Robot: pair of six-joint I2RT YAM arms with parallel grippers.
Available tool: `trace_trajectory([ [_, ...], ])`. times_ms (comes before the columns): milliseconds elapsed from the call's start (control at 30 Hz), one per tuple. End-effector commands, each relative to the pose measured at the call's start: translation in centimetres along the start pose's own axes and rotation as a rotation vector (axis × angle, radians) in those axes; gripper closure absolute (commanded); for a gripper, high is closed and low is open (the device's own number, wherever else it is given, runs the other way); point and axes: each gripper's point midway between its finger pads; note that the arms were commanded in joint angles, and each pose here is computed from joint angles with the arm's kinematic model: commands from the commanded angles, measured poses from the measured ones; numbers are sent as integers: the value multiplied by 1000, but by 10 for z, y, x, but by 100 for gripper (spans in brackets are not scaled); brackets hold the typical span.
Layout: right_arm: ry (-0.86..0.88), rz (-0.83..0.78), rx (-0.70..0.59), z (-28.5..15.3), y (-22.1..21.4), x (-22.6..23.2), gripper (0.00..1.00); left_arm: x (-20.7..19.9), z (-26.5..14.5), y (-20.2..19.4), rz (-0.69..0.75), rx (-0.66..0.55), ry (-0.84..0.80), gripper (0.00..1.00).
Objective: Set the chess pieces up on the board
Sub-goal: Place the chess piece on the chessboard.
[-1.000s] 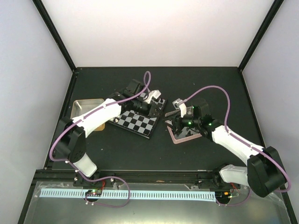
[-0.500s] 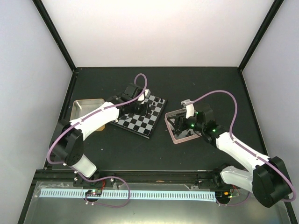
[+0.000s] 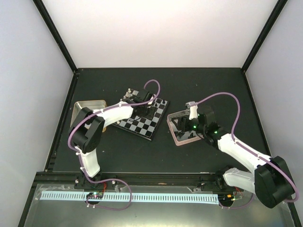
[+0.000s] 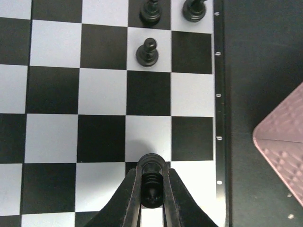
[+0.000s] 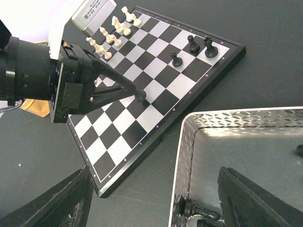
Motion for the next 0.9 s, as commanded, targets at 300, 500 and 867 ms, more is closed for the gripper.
trace_trajectory([
  [300,-37,15,-7,4,2,-7,27,-30,13,18,118,-30,-86,96],
  [500,-42,19,1,5,0,-8,27,-35,20,18,137,-9,-87,96],
  [867,-48,24,5,6,-1,-10,28,-38,22,15,137,18,-92,85],
])
Point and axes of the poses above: each gripper's point midway between its finger pads, its own z axis out along the fingers, its own x axis along the line the jaws close on, y = z × x, and after that the axes turned 4 degrees about -z, right-handed
